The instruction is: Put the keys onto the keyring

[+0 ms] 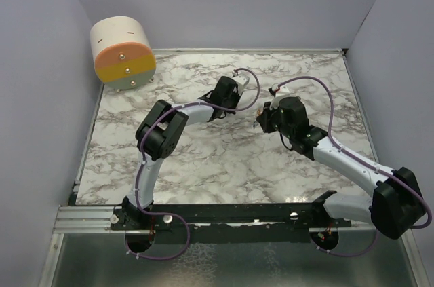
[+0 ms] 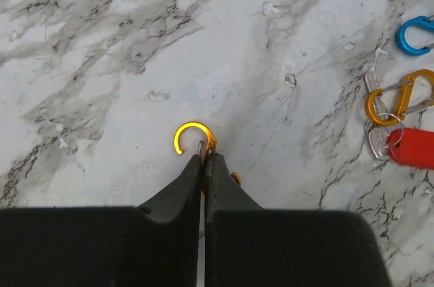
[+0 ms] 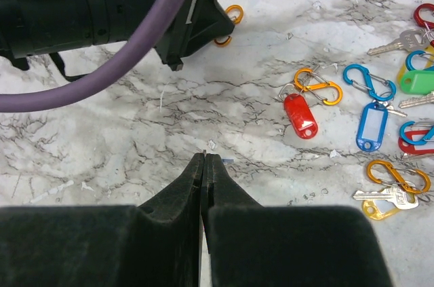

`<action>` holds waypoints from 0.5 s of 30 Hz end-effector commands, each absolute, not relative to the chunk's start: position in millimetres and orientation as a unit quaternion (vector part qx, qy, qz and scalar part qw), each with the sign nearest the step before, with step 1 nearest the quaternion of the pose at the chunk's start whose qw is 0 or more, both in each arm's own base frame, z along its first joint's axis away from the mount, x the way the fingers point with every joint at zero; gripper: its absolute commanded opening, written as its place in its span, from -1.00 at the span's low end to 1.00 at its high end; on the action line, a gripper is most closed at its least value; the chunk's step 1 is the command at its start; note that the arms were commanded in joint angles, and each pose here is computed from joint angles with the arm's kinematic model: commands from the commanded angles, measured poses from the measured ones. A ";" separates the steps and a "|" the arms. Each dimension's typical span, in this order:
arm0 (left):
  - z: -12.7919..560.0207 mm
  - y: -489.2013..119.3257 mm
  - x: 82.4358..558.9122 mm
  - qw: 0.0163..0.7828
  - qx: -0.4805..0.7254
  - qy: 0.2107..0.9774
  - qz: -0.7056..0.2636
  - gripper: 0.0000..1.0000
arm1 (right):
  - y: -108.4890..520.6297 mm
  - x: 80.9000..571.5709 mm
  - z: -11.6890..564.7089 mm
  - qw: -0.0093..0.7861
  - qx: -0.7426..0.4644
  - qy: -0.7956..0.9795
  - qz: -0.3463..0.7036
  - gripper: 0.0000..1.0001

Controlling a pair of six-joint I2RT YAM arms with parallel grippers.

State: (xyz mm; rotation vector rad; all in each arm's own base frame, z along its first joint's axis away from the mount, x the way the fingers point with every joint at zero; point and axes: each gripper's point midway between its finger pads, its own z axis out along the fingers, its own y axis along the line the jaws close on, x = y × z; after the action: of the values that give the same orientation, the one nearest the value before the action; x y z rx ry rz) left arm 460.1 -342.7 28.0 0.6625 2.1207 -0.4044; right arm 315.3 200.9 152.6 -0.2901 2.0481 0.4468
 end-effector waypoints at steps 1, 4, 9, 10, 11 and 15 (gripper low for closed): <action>18.6 -330.6 422.0 0.376 0.256 0.876 -0.159 -1.00 | 205.0 316.5 141.3 0.481 -0.138 0.847 0.179 -0.98; 43.4 -339.8 407.8 0.393 0.259 0.867 -0.164 -1.00 | 204.3 318.4 135.0 0.474 -0.145 0.852 0.169 -0.98; 88.0 -362.0 375.8 0.435 0.268 0.842 -0.175 -1.00 | 202.8 318.4 131.9 0.479 -0.158 0.848 0.163 -0.98; 94.6 -365.8 368.9 0.442 0.268 0.837 -0.179 -1.00 | 203.5 318.5 131.7 0.481 -0.161 0.846 0.163 -0.98; 103.3 -368.2 363.4 0.450 0.265 0.833 -0.183 -1.00 | 202.9 318.9 130.5 0.481 -0.162 0.846 0.161 -0.98; 129.8 -372.6 343.6 0.476 0.248 0.817 -0.208 -1.00 | 200.5 320.3 125.3 0.478 -0.166 0.849 0.150 -0.98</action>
State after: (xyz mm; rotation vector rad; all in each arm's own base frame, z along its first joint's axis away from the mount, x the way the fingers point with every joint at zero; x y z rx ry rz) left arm 353.1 -367.4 82.7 0.6877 2.1116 -0.4654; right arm 316.6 198.6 125.9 -0.3736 2.1011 0.3824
